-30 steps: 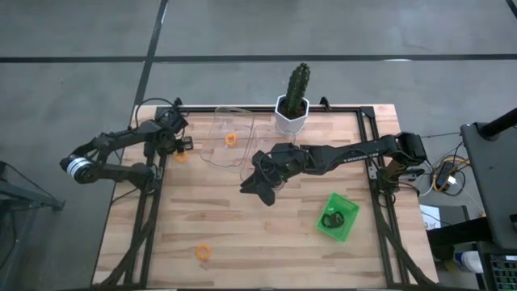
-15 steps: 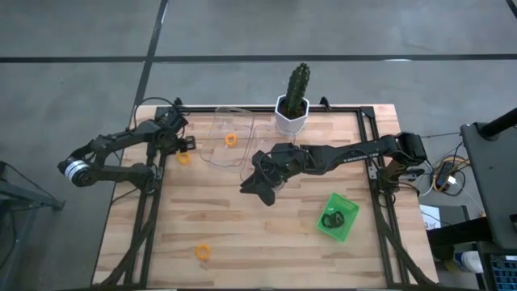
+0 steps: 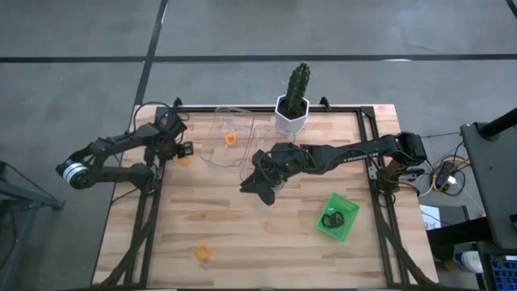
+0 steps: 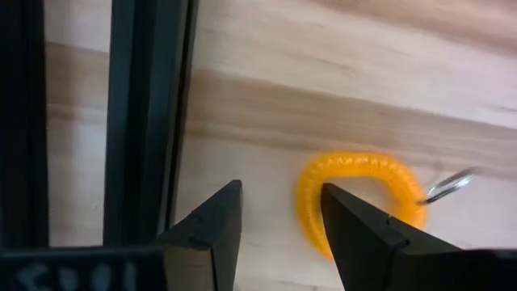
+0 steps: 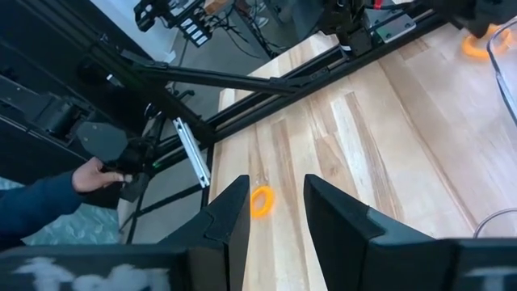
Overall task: Sort spring keychains
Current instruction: Put the top yellow spring keychain into the left transparent bin
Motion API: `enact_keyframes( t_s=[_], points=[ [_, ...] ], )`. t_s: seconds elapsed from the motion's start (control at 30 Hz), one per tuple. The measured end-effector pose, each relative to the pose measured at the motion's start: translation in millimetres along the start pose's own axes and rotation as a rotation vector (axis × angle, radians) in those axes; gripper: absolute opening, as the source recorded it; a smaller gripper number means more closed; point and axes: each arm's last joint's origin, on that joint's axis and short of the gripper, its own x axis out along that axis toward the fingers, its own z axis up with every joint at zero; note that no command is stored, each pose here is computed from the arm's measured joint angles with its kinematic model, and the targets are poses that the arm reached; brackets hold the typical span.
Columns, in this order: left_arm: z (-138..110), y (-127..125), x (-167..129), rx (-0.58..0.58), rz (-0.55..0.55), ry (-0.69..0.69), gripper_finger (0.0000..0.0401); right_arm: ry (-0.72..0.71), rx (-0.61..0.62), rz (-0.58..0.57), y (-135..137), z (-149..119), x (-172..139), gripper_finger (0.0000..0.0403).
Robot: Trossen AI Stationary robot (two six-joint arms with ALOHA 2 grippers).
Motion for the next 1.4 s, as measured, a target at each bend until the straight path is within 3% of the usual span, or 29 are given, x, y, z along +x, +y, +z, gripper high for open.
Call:
enact_keyframes(
  t_s=[0.5, 0.77, 0.93, 1.17, 1.4],
  points=[
    [-1, 2, 6, -0.045, 0.006, -0.036, 0.0163, -0.002, 0.002, -0.001, -1, 1, 0, 0.0111],
    [-2, 1, 6, 0.009, 0.01, -0.038, 0.016, -0.002, 0.006, -0.001, -1, 1, 0, 0.0111],
    [-6, 2, 9, 0.05, 0.028, -0.036, 0.012, -0.002, 0.007, -0.001, -1, 1, 0, 0.0111],
    [-14, 9, 17, 0.084, 0.065, -0.015, 0.0016, -0.001, 0.018, 0.0, -1, 1, 0, 0.0111],
    [-13, 8, 6, 0.08, 0.048, -0.013, 0.0016, -0.001, 0.029, 0.0, -1, 1, 0, 0.0111]
  ],
)
